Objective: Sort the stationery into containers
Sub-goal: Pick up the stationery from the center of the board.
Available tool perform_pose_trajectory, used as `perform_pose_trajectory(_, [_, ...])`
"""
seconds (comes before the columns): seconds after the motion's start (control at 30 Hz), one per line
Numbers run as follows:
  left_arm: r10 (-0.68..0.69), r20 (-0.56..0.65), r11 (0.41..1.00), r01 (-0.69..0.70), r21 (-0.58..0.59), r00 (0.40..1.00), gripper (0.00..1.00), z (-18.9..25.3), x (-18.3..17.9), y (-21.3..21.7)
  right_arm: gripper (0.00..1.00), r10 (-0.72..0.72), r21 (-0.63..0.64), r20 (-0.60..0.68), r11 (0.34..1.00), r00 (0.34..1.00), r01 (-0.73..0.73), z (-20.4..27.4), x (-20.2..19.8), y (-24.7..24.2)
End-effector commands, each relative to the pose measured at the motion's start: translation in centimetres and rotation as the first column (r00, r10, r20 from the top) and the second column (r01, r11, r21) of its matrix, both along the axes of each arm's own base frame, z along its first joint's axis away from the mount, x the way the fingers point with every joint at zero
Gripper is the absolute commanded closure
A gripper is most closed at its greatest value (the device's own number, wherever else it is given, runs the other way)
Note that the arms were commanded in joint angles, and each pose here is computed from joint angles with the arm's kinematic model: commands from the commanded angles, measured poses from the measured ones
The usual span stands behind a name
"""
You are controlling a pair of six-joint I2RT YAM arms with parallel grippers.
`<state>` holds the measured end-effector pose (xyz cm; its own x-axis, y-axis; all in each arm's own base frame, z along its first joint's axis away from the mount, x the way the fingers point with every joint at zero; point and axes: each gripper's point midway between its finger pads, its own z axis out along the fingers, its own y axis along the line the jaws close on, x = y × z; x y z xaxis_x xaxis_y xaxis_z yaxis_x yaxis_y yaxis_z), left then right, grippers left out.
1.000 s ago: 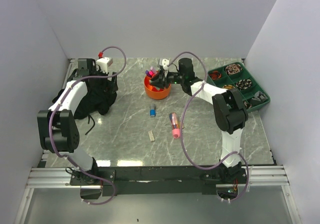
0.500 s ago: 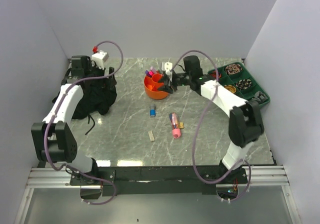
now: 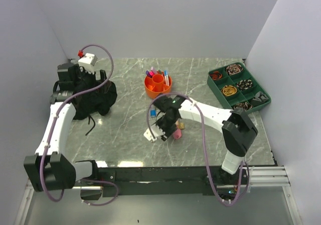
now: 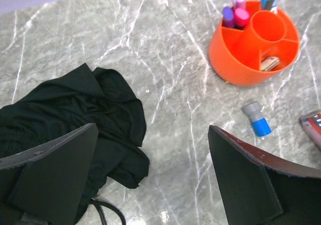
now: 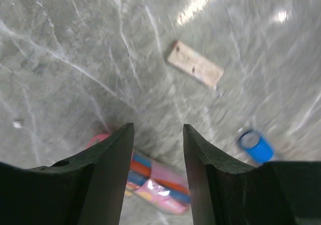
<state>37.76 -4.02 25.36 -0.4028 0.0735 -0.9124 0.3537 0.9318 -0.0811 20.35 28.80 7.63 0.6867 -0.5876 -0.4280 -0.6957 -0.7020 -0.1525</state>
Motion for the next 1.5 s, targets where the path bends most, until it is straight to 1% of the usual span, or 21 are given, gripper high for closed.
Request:
perform_pose_trajectory(0.0, [-0.004, 0.09, 0.999, 0.007, -0.032, 0.996, 0.01, 2.3, -1.9, -0.4, 0.48, 0.22, -0.054, 0.168, 0.975, 0.961, -0.214, -0.6, 0.0, 1.7])
perform_pose_trajectory(0.07, [0.006, 0.085, 0.999, -0.003, -0.042, 0.996, 0.01, 1.7, -2.7, -0.3, 0.48, 0.268, -0.062, 0.188, 0.963, 0.945, -0.261, -1.1, -0.5, 2.7])
perform_pose_trajectory(0.13, [0.019, 0.109, 0.999, -0.013, -0.048, 0.994, 0.01, 2.3, -3.7, -0.1, 0.48, 0.328, -0.061, 0.214, 0.945, 0.92, -0.322, -1.1, -1.2, 4.1])
perform_pose_trajectory(0.23, [0.035, 0.116, 0.998, -0.028, -0.061, 0.993, 0.01, 1.8, -5.0, 0.1, 0.48, 0.407, -0.099, 0.218, 0.913, 0.887, -0.395, -2.2, -1.7, 5.0])
perform_pose_trajectory(0.3, [0.042, 0.142, 0.997, -0.034, -0.063, 0.989, 0.01, 2.2, -5.7, 0.3, 0.49, 0.455, -0.126, 0.233, 0.89, 0.859, -0.438, -2.5, -1.4, 5.4])
perform_pose_trajectory(0.43, [0.062, 0.155, 0.996, -0.05, -0.076, 0.986, 0.01, 1.8, -6.6, 0.7, 0.49, 0.52, -0.175, 0.227, 0.854, 0.824, -0.491, -3.6, -0.9, 5.9])
perform_pose_trajectory(0.53, [0.082, 0.155, 0.991, -0.064, -0.12, 0.984, 0.01, 1.8, -7.1, 0.7, 0.5, 0.549, -0.21, 0.23, 0.834, 0.804, -0.51, -3.9, -0.2, 6.3])
perform_pose_trajectory(0.73, [0.089, 0.166, 0.987, -0.064, -0.147, 0.982, 0.01, 2.1, -7.4, 0.8, 0.52, 0.584, -0.272, 0.22, 0.806, 0.781, -0.526, -4.3, 1.5, 5.9])
perform_pose_trajectory(0.83, [0.092, 0.167, 0.986, -0.067, -0.152, 0.982, 0.01, 2.2, -7.3, 0.9, 0.54, 0.59, -0.295, 0.204, 0.798, 0.781, -0.526, -4.8, 2.0, 5.5])
perform_pose_trajectory(0.97, [0.099, 0.156, 0.984, -0.073, -0.163, 0.983, 0.01, 1.9, -7.0, 1.0, 0.55, 0.606, -0.292, 0.175, 0.784, 0.776, -0.547, -4.9, 1.6, 5.3])
perform_pose_trajectory(1.13, [0.101, 0.145, 0.979, -0.073, -0.189, 0.984, 0.01, 1.8, -6.6, 1.1, 0.52, 0.664, -0.32, 0.133, 0.732, 0.736, -0.602, -5.9, 1.0, 4.2])
perform_pose_trajectory(1.27, [0.104, 0.139, 0.977, -0.075, -0.198, 0.985, 0.0, 1.8, -6.3, 1.3, 0.53, 0.688, -0.324, 0.102, 0.706, 0.718, -0.63, -6.5, 0.2, 3.6])
perform_pose_trajectory(1.33, [0.103, 0.139, 0.976, -0.073, -0.203, 0.985, 0.01, 1.9, -6.2, 1.3, 0.54, 0.693, -0.323, 0.095, 0.701, 0.715, -0.636, -6.8, -0.1, 3.5])
perform_pose_trajectory(1.43, [0.098, 0.133, 0.976, -0.069, -0.208, 0.986, 0.01, 2.0, -6.0, 1.2, 0.49, 0.684, -0.265, 0.129, 0.721, 0.718, -0.64, -6.8, -0.8, 4.3])
perform_pose_trajectory(1.47, [0.095, 0.133, 0.976, -0.066, -0.209, 0.986, 0.01, 2.1, -6.0, 1.2, 0.49, 0.684, -0.258, 0.135, 0.723, 0.717, -0.641, -7.0, -0.9, 4.4])
